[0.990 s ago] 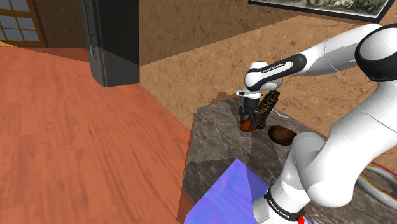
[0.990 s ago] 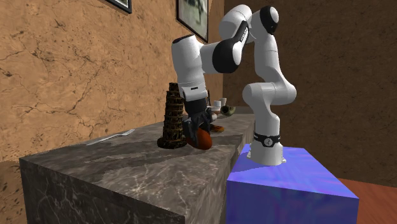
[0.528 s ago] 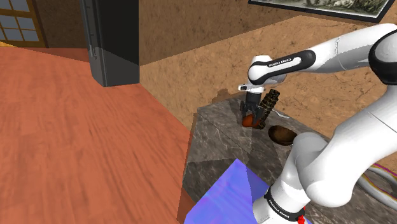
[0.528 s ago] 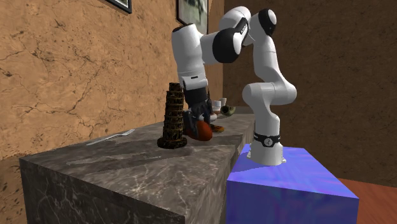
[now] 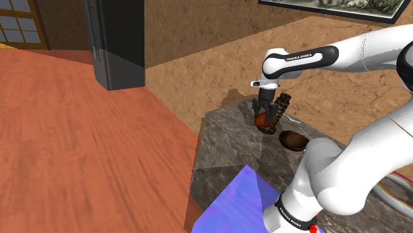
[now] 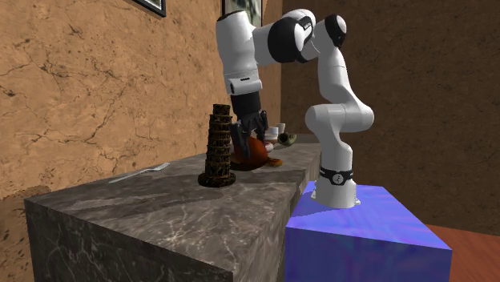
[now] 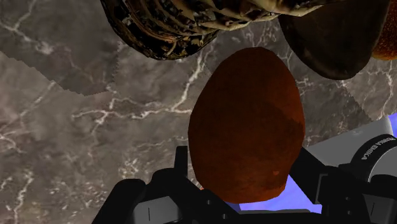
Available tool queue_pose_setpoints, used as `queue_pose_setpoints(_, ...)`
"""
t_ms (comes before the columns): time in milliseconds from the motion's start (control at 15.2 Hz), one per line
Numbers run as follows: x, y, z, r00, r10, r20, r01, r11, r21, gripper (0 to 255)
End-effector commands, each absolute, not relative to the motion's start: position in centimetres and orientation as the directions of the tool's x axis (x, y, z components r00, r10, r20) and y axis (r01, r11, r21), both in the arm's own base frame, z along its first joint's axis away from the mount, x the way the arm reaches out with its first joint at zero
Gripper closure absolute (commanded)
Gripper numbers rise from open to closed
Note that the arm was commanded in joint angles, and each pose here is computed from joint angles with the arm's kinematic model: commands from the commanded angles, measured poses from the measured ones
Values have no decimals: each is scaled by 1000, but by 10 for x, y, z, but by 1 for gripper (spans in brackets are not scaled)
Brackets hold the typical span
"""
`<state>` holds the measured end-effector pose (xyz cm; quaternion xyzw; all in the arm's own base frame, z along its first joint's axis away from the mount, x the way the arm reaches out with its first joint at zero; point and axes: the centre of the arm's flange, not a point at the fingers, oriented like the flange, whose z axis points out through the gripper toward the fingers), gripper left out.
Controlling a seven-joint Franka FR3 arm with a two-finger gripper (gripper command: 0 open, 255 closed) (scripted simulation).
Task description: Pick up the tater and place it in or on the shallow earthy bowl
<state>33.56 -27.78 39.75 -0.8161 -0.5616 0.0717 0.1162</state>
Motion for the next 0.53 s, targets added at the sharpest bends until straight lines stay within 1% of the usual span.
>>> queue_pose_setpoints(0, 336, -279, 409, 359, 933, 14, 900, -342, -271, 255)
queue_pose_setpoints(462, 336, -279, 446, 359, 933, 14, 900, -342, -271, 255)
